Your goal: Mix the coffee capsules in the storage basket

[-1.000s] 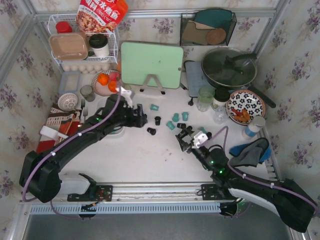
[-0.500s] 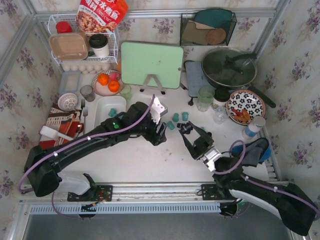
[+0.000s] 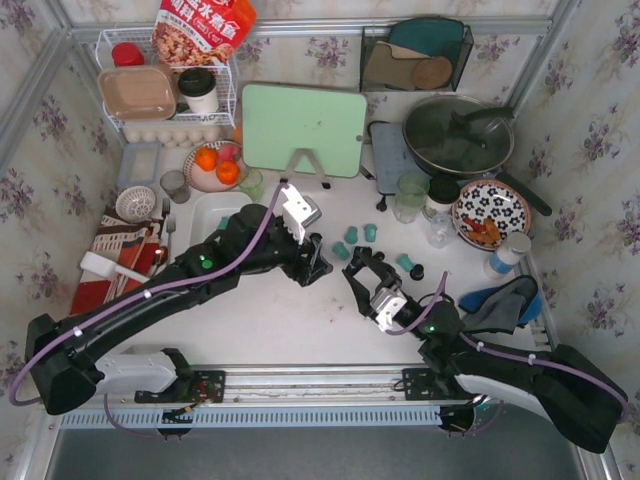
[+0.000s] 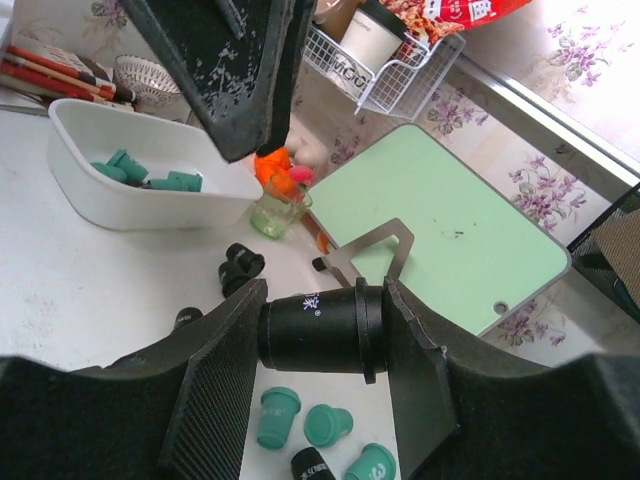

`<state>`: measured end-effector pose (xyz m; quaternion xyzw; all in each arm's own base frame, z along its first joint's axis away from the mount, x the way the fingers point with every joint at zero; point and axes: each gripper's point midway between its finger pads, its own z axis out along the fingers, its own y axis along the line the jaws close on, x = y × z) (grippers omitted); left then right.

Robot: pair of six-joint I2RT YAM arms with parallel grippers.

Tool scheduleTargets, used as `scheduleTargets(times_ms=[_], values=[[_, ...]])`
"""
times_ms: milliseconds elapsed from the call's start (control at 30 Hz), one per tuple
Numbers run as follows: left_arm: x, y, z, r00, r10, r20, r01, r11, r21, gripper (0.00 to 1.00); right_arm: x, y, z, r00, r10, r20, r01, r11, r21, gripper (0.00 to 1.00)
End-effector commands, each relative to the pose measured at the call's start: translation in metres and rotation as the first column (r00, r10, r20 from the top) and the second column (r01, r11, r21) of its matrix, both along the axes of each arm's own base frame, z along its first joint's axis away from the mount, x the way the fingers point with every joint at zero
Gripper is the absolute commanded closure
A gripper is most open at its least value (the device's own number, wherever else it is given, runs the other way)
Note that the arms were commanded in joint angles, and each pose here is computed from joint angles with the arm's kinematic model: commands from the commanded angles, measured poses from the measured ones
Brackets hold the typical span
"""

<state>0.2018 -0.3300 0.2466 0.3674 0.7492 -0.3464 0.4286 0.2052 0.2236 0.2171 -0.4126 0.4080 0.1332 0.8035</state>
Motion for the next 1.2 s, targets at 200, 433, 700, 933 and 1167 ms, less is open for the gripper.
scheduleTargets(times_ms=[200,433,700,933,1167], values=[[-0.021,-0.043,-0.006,0.982,-0.176,-0.067,0.165,0.976,-0.142,0.32,-0.018,-0.013,-0.047,0.999,0.021,-0.038,-0.024,0.997,-0.07,0.68],[-0.017,-0.055,0.013,0.986,-0.168,0.01,0.167,0.966,-0.199,0.36,-0.022,-0.01,-0.045,0.998,0.05,-0.029,-0.052,0.996,-0.069,0.68],[-0.016,-0.062,0.003,0.987,-0.161,-0.003,0.158,0.971,-0.177,0.38,-0.025,-0.011,-0.04,0.998,0.056,-0.018,-0.057,0.997,-0.048,0.68],[-0.02,-0.072,-0.006,0.983,-0.182,-0.005,0.179,0.969,-0.169,0.42,-0.025,-0.012,-0.036,0.998,0.058,-0.017,-0.059,0.998,-0.031,0.68],[-0.028,-0.085,-0.006,0.976,-0.219,-0.002,0.215,0.959,-0.186,0.59,-0.025,-0.014,-0.033,0.998,0.053,-0.026,-0.053,0.999,-0.002,0.68]])
